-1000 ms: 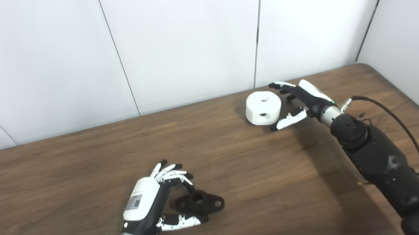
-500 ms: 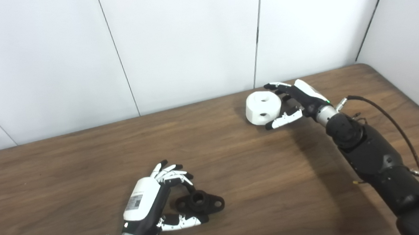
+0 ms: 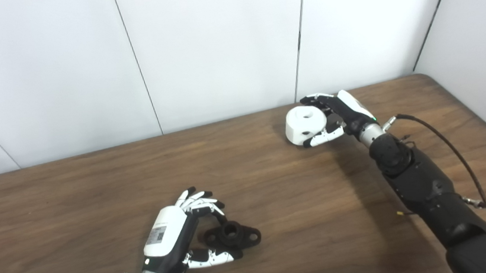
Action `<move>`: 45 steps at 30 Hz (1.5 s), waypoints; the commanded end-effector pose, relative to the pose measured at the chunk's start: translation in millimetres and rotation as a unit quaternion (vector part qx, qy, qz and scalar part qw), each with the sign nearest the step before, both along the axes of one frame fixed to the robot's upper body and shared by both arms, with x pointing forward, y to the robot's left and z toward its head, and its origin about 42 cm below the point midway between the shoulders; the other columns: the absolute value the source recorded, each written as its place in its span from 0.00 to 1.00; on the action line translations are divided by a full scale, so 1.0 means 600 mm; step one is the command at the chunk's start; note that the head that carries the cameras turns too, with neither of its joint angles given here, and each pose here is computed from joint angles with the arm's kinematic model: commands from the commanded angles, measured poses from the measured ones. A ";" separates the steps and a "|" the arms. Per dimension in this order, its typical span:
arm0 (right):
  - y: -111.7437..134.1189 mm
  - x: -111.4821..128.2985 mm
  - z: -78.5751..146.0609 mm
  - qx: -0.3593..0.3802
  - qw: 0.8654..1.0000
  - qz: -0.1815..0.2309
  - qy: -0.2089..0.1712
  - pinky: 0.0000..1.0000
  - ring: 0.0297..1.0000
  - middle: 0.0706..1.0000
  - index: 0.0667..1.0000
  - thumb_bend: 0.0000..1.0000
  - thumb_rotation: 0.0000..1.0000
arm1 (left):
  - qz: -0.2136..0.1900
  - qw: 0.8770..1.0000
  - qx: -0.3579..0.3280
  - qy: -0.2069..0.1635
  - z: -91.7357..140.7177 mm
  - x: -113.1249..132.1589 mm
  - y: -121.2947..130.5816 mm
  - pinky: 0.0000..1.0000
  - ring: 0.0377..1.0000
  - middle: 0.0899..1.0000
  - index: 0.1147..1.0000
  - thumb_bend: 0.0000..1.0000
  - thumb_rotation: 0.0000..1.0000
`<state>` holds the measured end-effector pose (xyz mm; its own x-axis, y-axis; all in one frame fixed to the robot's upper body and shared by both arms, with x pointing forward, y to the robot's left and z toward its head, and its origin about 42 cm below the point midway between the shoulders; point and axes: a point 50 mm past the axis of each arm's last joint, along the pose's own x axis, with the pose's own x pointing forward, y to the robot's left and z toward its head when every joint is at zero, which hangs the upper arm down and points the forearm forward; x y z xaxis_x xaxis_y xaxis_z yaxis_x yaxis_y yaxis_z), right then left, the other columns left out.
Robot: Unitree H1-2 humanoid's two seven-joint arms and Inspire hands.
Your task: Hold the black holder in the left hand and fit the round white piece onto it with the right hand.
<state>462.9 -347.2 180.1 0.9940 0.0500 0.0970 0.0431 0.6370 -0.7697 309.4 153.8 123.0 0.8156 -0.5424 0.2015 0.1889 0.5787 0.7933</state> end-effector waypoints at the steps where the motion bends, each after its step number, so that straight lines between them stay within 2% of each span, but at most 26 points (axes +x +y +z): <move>1: 0.008 0.020 0.049 -0.020 0.997 0.006 -0.075 0.54 0.59 0.62 0.63 0.64 0.08 | -0.001 1.000 -0.018 -0.006 0.005 -0.009 -0.006 0.98 0.86 0.70 0.41 0.52 0.06; 2: 0.008 0.019 0.048 -0.024 0.996 0.004 -0.082 0.50 0.55 0.58 0.53 0.56 0.11 | -0.001 1.000 -0.019 -0.007 0.005 -0.009 -0.006 0.98 0.86 0.70 0.41 0.52 0.06; 5: 0.008 0.020 0.045 -0.027 0.995 -0.001 -0.100 0.43 0.49 0.53 0.46 0.51 0.12 | -0.002 1.000 -0.022 -0.005 0.006 -0.010 -0.005 0.98 0.86 0.70 0.41 0.52 0.06; 11: 0.004 0.019 0.046 -0.025 0.993 -0.010 -0.114 0.41 0.44 0.50 0.46 0.50 0.12 | -0.001 1.000 -0.022 -0.008 0.005 -0.008 -0.004 0.97 0.86 0.69 0.41 0.52 0.05; 17: 0.001 0.017 0.048 -0.023 0.994 -0.015 -0.107 0.41 0.44 0.49 0.46 0.50 0.12 | -0.003 1.000 -0.018 -0.008 0.006 -0.008 -0.005 0.97 0.86 0.70 0.41 0.52 0.06; 26: 0.008 0.003 0.061 -0.011 0.993 0.003 -0.114 0.41 0.44 0.50 0.46 0.50 0.13 | 0.001 1.000 -0.020 -0.007 0.006 -0.007 -0.002 0.97 0.85 0.69 0.41 0.52 0.05; 33: 0.033 -0.030 0.092 0.005 0.992 0.033 -0.119 0.41 0.46 0.51 0.46 0.50 0.13 | 0.004 1.000 -0.016 -0.004 0.003 -0.004 0.002 0.97 0.85 0.69 0.41 0.52 0.05; 45: 0.095 -0.122 0.168 0.048 0.989 0.086 -0.112 0.41 0.45 0.51 0.46 0.50 0.13 | 0.007 1.000 -0.012 0.007 -0.006 -0.003 -0.005 0.95 0.85 0.69 0.41 0.52 0.05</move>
<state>392.8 -292.7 259.5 0.9430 0.1844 0.2771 0.0670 0.7103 -0.7007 307.7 152.5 122.8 0.8190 -0.5382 0.1987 0.1937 0.5855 0.7872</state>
